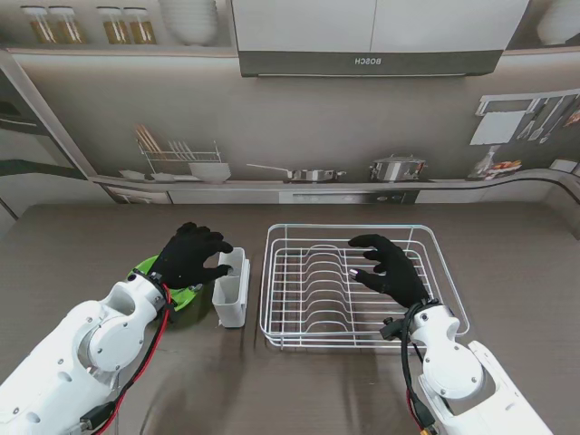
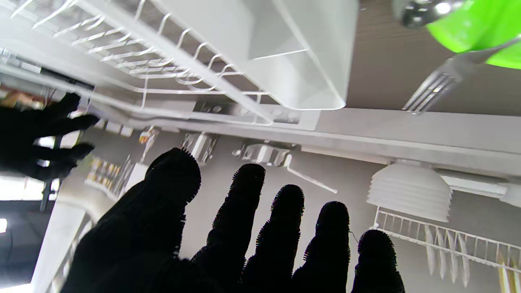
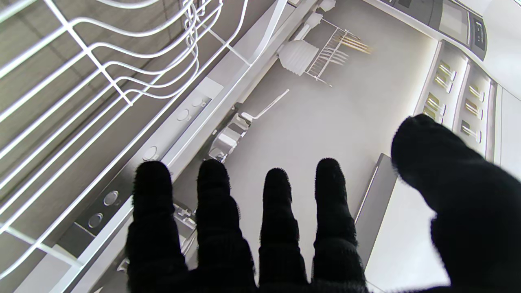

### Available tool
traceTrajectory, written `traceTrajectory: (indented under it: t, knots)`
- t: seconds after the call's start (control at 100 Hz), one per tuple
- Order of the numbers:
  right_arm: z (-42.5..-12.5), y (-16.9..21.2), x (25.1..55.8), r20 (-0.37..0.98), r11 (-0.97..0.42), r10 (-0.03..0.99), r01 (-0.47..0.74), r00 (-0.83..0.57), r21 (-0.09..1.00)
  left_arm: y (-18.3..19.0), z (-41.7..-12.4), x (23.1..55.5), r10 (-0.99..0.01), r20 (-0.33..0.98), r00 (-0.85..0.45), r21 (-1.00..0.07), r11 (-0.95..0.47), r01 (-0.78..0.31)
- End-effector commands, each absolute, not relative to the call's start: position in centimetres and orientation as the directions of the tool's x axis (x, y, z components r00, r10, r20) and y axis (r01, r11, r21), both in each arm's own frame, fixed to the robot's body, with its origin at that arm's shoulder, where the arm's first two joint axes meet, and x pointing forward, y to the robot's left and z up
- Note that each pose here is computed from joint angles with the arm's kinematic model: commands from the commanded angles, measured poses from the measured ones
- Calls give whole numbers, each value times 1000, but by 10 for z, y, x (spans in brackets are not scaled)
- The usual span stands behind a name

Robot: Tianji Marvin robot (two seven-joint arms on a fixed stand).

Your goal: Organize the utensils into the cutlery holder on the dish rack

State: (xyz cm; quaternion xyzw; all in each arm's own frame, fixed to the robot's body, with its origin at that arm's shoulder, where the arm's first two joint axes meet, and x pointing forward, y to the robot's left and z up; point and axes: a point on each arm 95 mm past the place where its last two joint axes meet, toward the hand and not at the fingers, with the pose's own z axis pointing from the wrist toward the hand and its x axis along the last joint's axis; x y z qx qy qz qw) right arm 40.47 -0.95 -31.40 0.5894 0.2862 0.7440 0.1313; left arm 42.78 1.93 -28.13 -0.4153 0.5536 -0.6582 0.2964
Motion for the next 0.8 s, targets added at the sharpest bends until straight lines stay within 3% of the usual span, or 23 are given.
traceTrajectory:
  t: [0.0, 0.38, 0.79]
  knots:
    - [-316, -6, 404, 805, -800, 526, 161, -272, 578, 23, -281, 435, -861, 173, -478, -985, -155, -77]
    - [-317, -7, 406, 813, -807, 521, 159, -261, 568, 19, -296, 470, -859, 41, -510, -994, 15, -106]
    - [-318, -6, 406, 821, -814, 512, 162, -253, 558, 14, -310, 476, -847, 14, -532, -985, 81, -155]
